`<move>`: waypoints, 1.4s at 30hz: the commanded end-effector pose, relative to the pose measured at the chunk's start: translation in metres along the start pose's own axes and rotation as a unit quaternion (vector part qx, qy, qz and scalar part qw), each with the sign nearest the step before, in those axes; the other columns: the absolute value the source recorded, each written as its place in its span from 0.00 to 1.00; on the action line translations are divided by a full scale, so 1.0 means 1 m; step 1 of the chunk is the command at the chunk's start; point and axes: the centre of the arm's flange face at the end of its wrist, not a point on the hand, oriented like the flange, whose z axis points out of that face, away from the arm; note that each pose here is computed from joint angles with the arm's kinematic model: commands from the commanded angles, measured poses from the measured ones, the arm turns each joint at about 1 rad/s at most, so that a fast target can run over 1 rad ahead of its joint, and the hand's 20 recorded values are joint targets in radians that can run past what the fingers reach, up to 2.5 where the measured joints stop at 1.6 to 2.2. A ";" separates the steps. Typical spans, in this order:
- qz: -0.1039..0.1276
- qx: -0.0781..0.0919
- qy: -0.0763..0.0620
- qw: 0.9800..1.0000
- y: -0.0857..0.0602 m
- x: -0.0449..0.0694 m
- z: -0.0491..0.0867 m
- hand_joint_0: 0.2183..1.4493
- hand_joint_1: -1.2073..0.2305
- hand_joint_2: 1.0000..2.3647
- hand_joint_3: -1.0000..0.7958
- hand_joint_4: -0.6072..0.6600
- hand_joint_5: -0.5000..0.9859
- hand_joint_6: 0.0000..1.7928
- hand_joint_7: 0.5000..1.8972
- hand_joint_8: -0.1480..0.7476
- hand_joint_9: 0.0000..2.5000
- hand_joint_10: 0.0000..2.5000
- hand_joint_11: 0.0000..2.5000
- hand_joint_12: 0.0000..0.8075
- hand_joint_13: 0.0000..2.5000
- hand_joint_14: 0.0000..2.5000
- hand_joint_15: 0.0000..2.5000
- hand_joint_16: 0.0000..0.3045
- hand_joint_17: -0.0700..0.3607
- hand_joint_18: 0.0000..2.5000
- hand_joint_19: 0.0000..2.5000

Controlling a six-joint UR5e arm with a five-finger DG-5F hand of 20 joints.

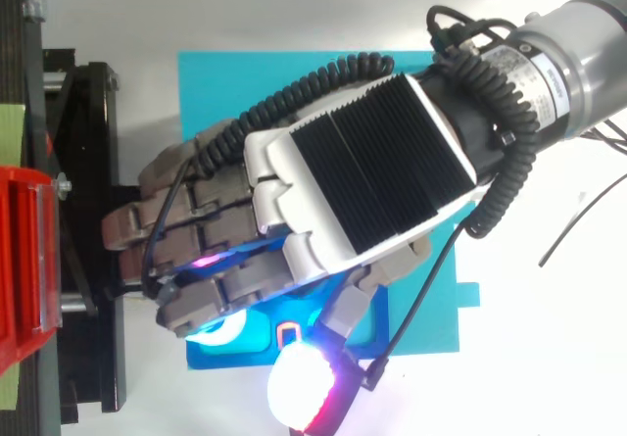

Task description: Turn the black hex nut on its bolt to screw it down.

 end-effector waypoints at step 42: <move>0.006 0.001 0.015 1.000 -0.002 0.031 -0.006 0.24 0.66 0.00 0.28 0.59 0.30 0.36 0.57 0.45 0.23 0.00 0.07 0.43 0.21 0.00 0.04 0.19 0.47 0.19 0.18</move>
